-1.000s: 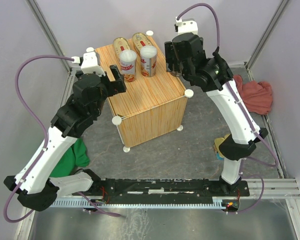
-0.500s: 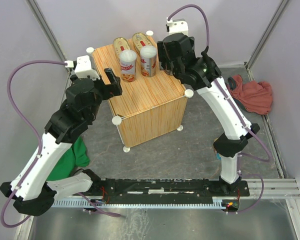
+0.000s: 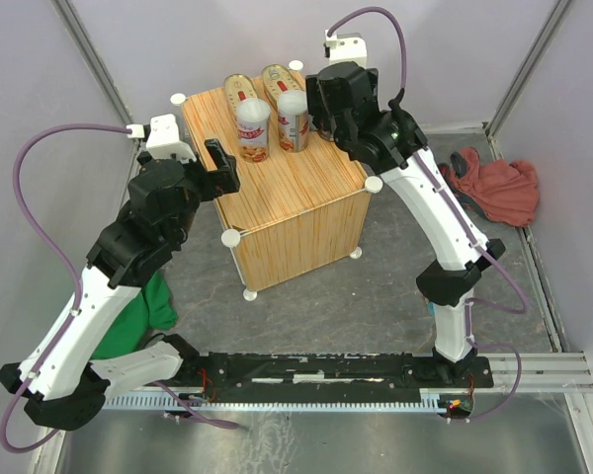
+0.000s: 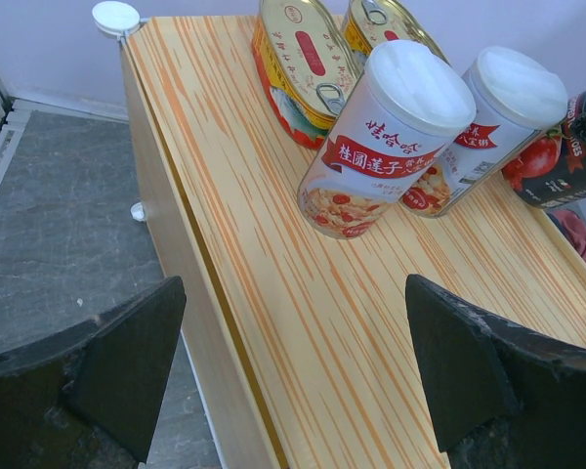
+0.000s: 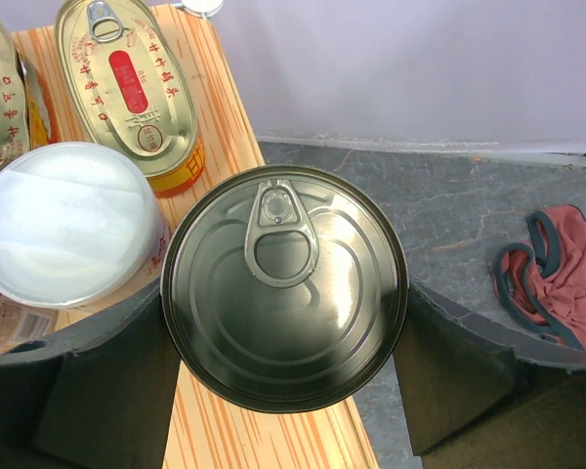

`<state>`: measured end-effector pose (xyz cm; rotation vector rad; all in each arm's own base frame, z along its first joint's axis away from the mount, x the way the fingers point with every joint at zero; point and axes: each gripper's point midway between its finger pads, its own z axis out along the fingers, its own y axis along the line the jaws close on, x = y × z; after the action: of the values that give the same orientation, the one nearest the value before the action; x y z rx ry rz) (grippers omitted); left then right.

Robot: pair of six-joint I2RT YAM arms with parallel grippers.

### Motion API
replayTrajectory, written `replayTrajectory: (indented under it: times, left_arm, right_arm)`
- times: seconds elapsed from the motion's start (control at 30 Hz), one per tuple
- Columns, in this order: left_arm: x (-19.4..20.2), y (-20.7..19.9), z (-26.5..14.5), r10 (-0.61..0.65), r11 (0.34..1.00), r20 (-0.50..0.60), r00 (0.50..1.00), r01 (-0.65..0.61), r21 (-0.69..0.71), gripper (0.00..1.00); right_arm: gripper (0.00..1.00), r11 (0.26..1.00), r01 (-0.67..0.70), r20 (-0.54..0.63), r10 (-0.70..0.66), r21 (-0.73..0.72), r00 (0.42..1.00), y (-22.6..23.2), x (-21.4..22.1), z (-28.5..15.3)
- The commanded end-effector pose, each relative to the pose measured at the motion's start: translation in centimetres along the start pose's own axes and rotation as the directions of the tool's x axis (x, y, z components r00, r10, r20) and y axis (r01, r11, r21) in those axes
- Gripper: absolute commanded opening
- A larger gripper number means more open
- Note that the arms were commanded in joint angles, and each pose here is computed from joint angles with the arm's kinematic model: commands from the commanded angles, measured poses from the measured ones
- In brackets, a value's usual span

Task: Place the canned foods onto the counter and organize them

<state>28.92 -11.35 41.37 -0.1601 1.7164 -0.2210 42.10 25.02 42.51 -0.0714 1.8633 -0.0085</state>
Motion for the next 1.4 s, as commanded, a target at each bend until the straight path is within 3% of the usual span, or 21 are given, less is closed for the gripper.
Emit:
replayTrajectory:
  times: [0.0,1.37]
  left_arm:
    - [-1.1,-0.1,-0.4,-0.029,0.999,0.035,0.999,0.029,0.019,0.99]
    - [-1.0,-0.2,-0.2,-0.015,1.000,0.043,0.999,0.015,0.021,0.99]
  right_arm:
    - [0.01,0.986,-0.168,0.206,0.169,-0.019,0.964,-1.3,-6.9,-1.6]
    - [0.01,0.957,-0.240,0.136,0.263,-0.164,0.955,3.3,-5.1,1.1]
